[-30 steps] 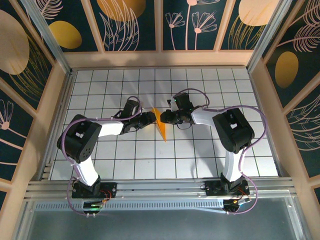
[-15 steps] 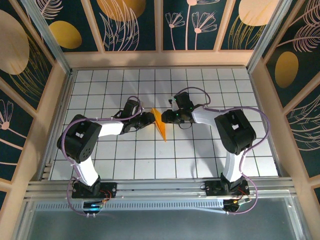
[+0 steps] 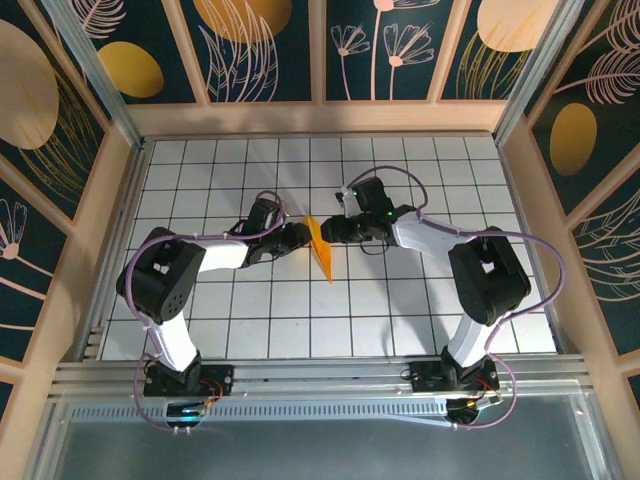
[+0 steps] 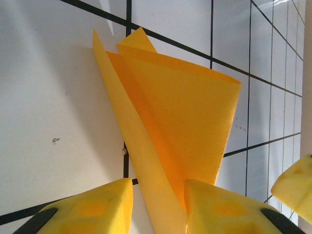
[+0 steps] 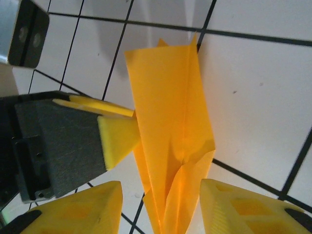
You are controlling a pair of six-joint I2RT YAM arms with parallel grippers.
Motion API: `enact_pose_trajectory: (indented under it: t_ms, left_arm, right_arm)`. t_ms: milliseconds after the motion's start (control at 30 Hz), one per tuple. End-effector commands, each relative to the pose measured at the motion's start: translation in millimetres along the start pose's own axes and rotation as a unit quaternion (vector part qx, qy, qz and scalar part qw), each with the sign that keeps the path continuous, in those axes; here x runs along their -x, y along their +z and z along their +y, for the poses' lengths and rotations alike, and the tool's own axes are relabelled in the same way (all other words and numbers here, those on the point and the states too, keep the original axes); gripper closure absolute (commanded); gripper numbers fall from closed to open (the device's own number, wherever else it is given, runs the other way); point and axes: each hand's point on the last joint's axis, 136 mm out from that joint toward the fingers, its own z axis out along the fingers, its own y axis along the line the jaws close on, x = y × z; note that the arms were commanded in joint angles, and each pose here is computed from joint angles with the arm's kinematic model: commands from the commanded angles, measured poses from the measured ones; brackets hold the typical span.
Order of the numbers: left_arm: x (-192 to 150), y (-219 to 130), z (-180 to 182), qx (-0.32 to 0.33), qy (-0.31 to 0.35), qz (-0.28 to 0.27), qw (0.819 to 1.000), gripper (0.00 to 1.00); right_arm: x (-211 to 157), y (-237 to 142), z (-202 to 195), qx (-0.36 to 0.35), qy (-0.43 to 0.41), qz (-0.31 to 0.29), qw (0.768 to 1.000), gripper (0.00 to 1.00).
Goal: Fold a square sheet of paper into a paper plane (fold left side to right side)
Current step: Move the paper to the top-center of the table.
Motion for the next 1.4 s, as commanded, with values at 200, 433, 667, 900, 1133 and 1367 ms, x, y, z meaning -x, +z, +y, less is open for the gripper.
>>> enact_pose_trajectory:
  t_ms: [200,433,667,900,1133,1367]
  left_arm:
    - [8.4,2.8,-9.4,-0.018,-0.001,-0.004,1.000,0.67]
    - [8.5,2.7,-9.6,-0.018,-0.001,-0.004,1.000,0.68]
    - [7.9,3.0,-9.0,-0.017,-0.001,-0.002,1.000,0.68]
    - [7.4,2.9,-8.6,-0.017,-0.001,-0.002,1.000,0.68]
    - [6.7,3.2,-6.6,-0.014,-0.002,-0.002,1.000,0.68]
    - [7.2,2.9,-5.9,-0.013,-0.003,-0.003,1.000,0.68]
  right_arm:
    - [-28.2,25.8,3.1,0.005,-0.005,0.050,0.999,0.52]
    - [-33.8,35.9,-0.9,-0.007,-0.003,0.062,0.998,0.53]
    - [-37.1,40.6,-1.4,-0.012,-0.006,0.070,0.997,0.54]
    - [-38.6,42.9,-7.8,-0.034,-0.008,0.077,0.996,0.66]
    - [-42.1,44.1,-12.3,-0.063,-0.017,0.085,0.994,0.76]
    - [-45.5,47.7,-15.2,-0.087,-0.022,0.095,0.991,0.77]
